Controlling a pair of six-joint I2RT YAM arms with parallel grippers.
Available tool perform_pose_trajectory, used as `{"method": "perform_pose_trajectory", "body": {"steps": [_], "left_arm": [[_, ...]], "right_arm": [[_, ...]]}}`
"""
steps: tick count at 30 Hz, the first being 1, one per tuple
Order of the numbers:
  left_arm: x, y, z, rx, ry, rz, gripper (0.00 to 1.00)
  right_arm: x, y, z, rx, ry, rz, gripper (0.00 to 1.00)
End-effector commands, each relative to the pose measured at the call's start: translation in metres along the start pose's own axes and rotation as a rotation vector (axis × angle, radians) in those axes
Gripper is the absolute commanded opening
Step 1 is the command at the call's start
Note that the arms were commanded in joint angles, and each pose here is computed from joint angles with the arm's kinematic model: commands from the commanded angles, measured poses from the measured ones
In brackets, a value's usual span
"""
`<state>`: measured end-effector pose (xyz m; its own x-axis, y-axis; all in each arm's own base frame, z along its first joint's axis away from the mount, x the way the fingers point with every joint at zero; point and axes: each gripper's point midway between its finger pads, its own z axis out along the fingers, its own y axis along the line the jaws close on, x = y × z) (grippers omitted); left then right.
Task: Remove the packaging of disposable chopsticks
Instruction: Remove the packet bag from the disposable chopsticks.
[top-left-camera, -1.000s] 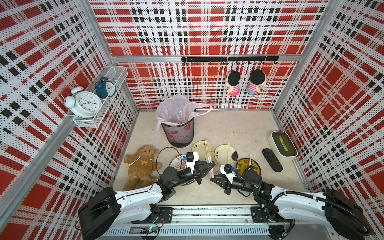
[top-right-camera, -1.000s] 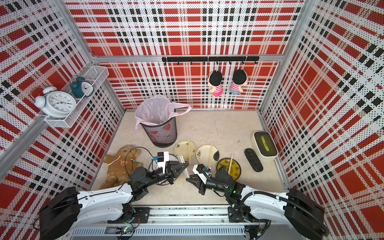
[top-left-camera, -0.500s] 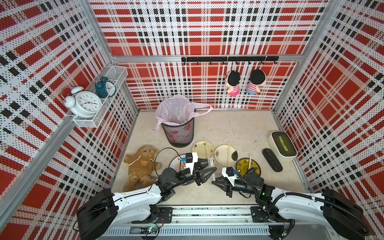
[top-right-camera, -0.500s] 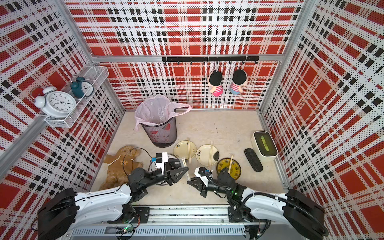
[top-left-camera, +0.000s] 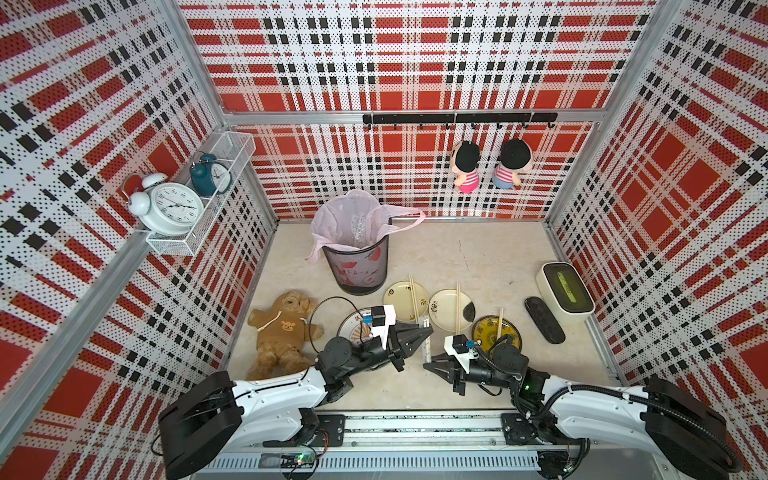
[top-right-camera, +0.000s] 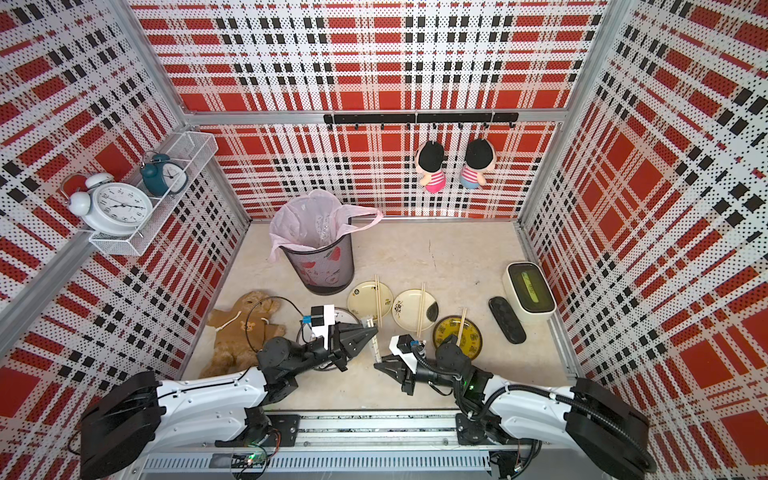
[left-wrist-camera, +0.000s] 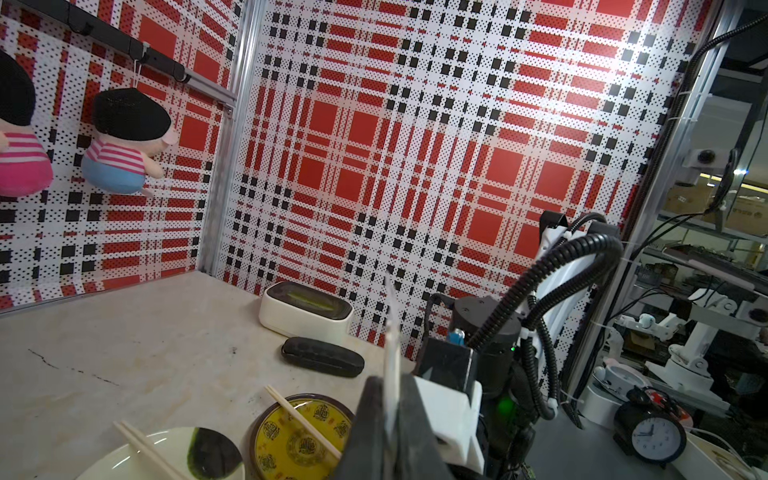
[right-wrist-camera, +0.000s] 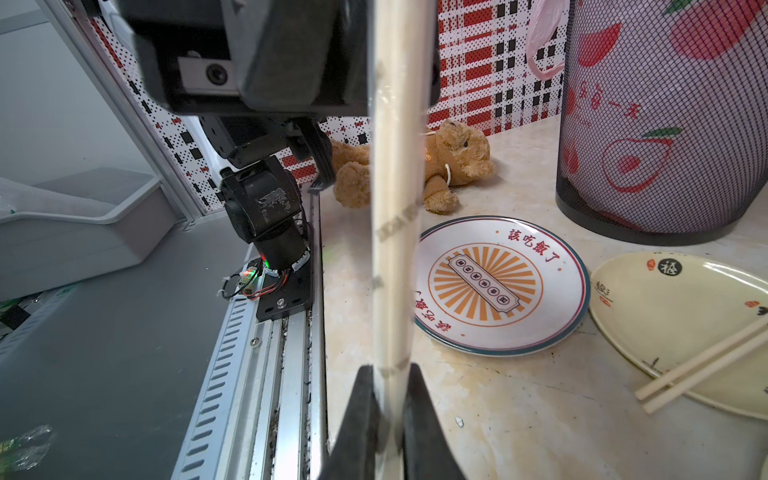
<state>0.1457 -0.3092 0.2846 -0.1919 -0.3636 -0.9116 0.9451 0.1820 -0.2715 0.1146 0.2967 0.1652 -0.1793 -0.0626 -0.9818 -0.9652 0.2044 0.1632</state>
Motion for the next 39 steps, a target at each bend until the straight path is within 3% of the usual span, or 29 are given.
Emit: {"method": "perform_pose_trajectory", "body": {"steps": [1, 8, 17, 25, 29, 39], "left_arm": [[0.038, 0.005, -0.004, -0.03, 0.106, -0.044, 0.01], [0.074, 0.006, -0.008, -0.037, 0.201, -0.076, 0.06], [0.097, 0.014, -0.02, -0.076, 0.266, -0.085, 0.07], [0.115, 0.02, -0.026, -0.097, 0.309, -0.103, 0.12], [0.113, 0.019, -0.027, -0.091, 0.301, -0.102, 0.09], [0.11, 0.018, -0.027, -0.091, 0.297, -0.1, 0.16]], "right_arm": [[-0.07, 0.008, -0.008, 0.002, -0.213, -0.157, 0.0], [-0.115, 0.017, -0.011, -0.026, -0.295, -0.243, 0.0], [-0.144, 0.021, -0.01, -0.026, -0.313, -0.296, 0.0], [-0.154, 0.023, -0.009, -0.029, -0.32, -0.305, 0.0], [-0.154, 0.024, -0.009, -0.033, -0.312, -0.303, 0.0], [-0.144, 0.018, -0.013, 0.003, -0.291, -0.294, 0.0]]}}
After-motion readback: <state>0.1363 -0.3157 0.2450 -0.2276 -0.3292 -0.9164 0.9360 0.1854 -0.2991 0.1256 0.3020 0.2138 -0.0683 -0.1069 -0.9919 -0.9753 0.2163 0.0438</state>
